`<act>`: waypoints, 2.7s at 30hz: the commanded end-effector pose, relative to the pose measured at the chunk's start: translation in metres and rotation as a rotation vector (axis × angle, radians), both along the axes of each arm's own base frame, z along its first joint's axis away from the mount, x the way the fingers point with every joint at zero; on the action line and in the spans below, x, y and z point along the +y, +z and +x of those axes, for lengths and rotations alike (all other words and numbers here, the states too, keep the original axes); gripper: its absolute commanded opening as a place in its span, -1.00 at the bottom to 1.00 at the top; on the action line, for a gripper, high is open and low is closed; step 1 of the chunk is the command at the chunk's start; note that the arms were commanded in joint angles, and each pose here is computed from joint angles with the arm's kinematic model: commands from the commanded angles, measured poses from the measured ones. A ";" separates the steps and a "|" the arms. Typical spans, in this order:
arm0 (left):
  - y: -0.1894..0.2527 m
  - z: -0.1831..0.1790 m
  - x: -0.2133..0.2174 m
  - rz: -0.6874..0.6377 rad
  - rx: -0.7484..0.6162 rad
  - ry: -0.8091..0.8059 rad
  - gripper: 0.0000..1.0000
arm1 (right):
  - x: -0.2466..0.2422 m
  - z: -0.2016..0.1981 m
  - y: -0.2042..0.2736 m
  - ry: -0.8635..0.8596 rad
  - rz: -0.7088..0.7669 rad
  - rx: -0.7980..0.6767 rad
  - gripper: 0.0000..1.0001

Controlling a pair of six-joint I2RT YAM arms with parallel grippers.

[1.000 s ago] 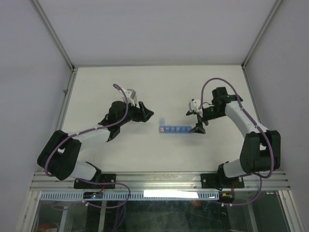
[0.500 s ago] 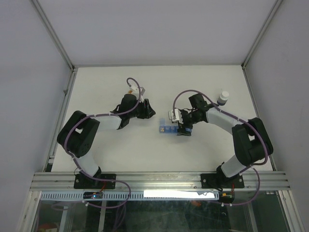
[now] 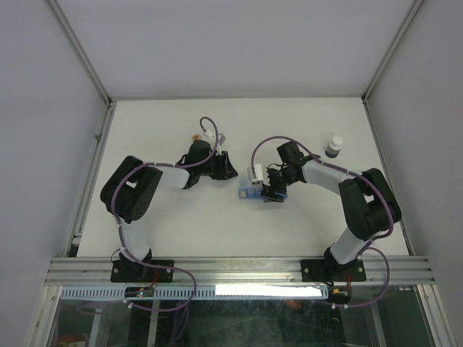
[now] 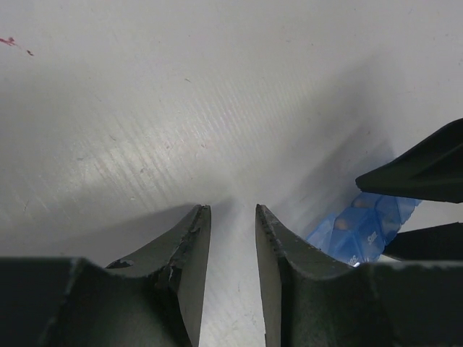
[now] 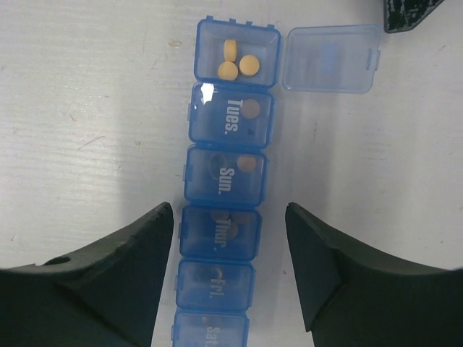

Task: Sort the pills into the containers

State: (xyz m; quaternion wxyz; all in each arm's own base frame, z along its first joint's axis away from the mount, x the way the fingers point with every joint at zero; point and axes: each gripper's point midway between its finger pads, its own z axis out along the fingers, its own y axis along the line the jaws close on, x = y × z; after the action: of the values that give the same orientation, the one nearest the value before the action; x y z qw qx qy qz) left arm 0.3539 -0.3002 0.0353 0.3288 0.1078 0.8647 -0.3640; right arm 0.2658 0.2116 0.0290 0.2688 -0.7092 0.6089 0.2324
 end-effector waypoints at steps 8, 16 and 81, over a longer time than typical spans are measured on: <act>0.029 -0.012 -0.034 -0.130 -0.038 -0.132 -0.52 | 0.011 0.012 0.011 -0.002 0.017 -0.017 0.21; 0.055 -0.030 -0.038 -0.198 -0.094 -0.177 -0.65 | 0.010 0.012 0.005 -0.016 -0.004 0.011 0.00; 0.014 -0.086 -0.022 -0.065 0.114 -0.180 -1.00 | 0.007 0.017 -0.004 -0.068 -0.066 0.063 -0.23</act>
State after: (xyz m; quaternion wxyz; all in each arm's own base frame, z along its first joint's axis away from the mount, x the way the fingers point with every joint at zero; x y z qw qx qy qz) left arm 0.2822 -0.3346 0.0489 0.2686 0.1525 0.8419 -0.4425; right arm 0.2759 0.2174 0.0243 0.2370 -0.6919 0.6406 0.2339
